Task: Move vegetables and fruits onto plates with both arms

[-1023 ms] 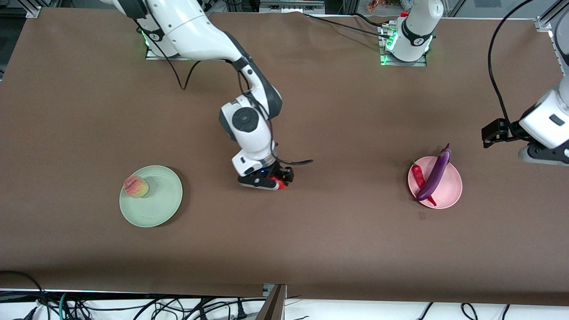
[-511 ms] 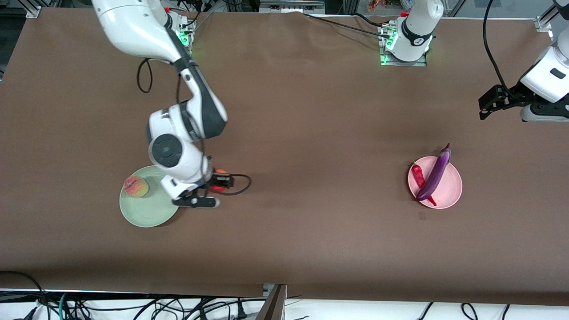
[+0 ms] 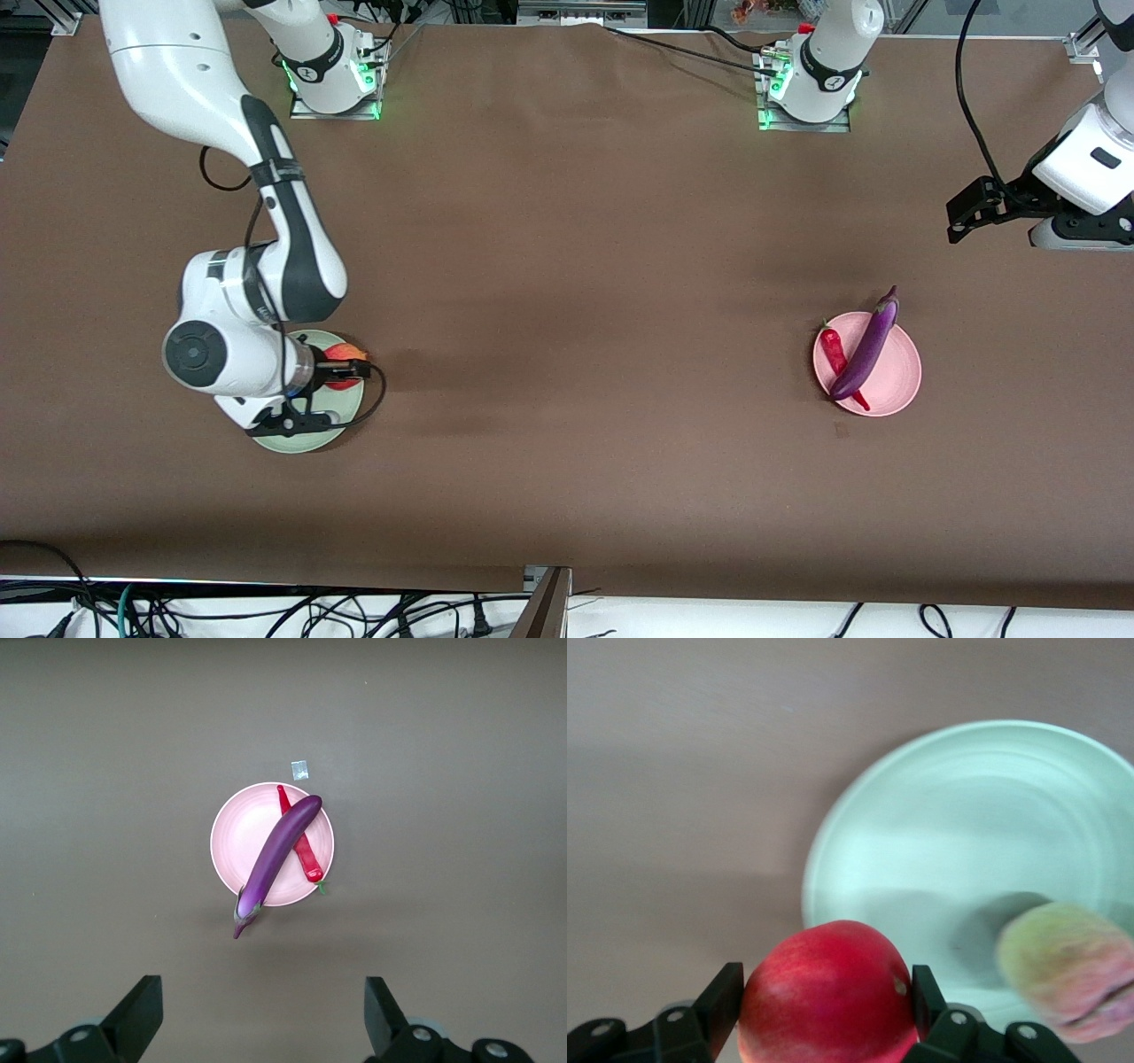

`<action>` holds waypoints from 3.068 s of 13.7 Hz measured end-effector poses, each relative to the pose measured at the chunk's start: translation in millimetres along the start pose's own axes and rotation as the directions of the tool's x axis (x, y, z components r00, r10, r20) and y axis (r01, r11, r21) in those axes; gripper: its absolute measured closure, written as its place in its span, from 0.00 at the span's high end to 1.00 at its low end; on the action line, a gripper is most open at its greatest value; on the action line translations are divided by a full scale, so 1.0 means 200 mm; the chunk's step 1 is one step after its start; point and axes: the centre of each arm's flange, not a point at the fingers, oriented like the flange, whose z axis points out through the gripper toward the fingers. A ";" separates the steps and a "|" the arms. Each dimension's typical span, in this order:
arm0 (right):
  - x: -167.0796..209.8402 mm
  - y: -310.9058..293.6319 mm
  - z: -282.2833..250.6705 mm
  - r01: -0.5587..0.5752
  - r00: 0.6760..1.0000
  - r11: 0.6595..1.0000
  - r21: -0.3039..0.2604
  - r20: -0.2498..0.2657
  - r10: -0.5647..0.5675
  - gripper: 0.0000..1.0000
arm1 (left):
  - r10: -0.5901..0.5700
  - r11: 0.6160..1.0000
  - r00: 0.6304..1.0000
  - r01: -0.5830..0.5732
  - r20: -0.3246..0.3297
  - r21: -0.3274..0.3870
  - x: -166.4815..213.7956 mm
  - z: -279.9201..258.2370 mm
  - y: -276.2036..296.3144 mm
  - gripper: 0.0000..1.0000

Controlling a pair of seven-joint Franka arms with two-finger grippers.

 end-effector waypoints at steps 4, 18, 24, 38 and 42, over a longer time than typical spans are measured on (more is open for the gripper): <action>0.01 0.15 0.16 0.000 0.999 1.000 0.002 0.042 -0.001 0.82 | 0.000 1.000 1.000 0.000 0.000 0.000 0.00 0.00 0.02 1.00; -0.15 0.28 -0.43 -0.035 0.994 0.999 0.020 0.109 0.033 1.00 | 0.008 1.000 1.000 -0.008 0.000 0.000 0.00 0.00 0.04 1.00; -0.45 0.40 -0.97 -0.060 0.989 0.998 -0.025 0.136 0.063 1.00 | 0.008 1.000 1.000 -0.008 -0.001 0.000 0.00 0.00 0.04 1.00; -1.11 0.46 -1.67 -0.138 0.990 0.990 -0.023 -0.026 0.138 1.00 | 0.009 1.000 1.000 -0.009 0.004 0.000 0.01 0.01 0.04 1.00; -1.17 0.47 -1.70 -0.148 0.989 0.989 -0.022 -0.021 0.148 1.00 | 0.009 1.000 1.000 -0.009 0.004 0.000 0.01 0.01 0.04 1.00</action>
